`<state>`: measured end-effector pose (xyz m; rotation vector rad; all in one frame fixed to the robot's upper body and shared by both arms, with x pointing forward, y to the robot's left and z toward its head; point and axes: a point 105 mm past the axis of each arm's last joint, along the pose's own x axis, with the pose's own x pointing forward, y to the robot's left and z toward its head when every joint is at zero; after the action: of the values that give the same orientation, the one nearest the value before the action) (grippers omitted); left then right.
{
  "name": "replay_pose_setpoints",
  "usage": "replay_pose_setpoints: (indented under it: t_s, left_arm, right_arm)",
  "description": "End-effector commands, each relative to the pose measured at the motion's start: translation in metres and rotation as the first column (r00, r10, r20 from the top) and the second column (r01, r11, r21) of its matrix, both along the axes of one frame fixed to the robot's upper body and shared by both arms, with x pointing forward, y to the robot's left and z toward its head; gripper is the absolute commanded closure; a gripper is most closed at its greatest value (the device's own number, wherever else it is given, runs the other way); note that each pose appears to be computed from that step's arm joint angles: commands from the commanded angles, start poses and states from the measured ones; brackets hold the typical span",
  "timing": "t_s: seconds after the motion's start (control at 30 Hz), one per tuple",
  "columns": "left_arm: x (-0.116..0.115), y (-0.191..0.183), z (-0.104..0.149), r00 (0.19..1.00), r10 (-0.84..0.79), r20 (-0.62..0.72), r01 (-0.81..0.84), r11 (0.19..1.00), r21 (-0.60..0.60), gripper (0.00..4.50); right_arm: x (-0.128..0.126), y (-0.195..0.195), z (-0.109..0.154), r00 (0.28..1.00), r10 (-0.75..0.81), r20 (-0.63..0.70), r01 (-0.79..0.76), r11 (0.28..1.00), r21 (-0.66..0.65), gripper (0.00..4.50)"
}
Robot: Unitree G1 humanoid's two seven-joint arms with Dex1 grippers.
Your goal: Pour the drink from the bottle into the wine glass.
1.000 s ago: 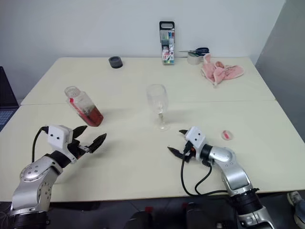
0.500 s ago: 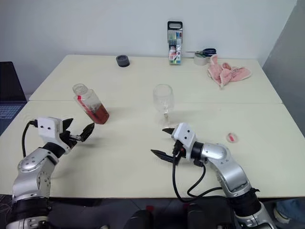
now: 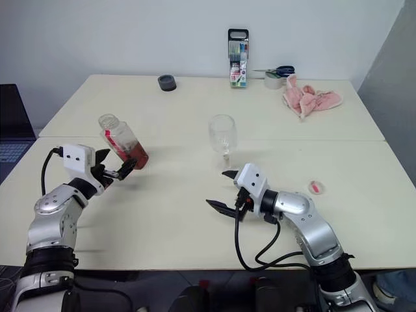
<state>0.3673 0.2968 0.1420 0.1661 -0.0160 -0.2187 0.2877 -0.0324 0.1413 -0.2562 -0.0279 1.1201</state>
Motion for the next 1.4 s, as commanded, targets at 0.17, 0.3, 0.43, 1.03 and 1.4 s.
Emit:
replay_pose_setpoints:
  t_s: [0.17, 0.3, 0.43, 1.03, 1.4]
  left_arm:
    - [0.010, 0.006, 0.022, 0.998, 0.008, 0.066, -0.009, 1.000, 0.021, 0.00]
    - [0.015, 0.005, 0.024, 0.997, 0.006, 0.073, -0.008, 1.000, 0.017, 0.00]
    - [0.020, 0.005, 0.025, 0.997, 0.002, 0.078, -0.003, 1.000, 0.007, 0.00]
    - [0.032, -0.014, 0.031, 0.992, -0.083, 0.096, 0.086, 0.996, -0.031, 2.82]
    - [0.036, -0.123, 0.112, 0.883, -0.384, 0.269, 0.280, 0.892, 0.354, 2.82]
  right_arm:
    - [-0.004, 0.004, 0.030, 0.997, 0.046, 0.063, -0.051, 0.995, 0.086, 0.04]
    - [-0.012, 0.005, 0.041, 0.991, 0.118, 0.059, -0.125, 0.984, 0.128, 0.04]
    - [-0.012, 0.005, 0.043, 0.989, 0.134, 0.068, -0.141, 0.983, 0.113, 0.04]
    - [-0.009, 0.000, 0.047, 0.987, 0.083, 0.138, -0.094, 0.993, 0.073, 0.00]
    - [-0.004, -0.046, 0.077, 0.983, -0.133, 0.128, 0.107, 0.976, 0.187, 0.00]
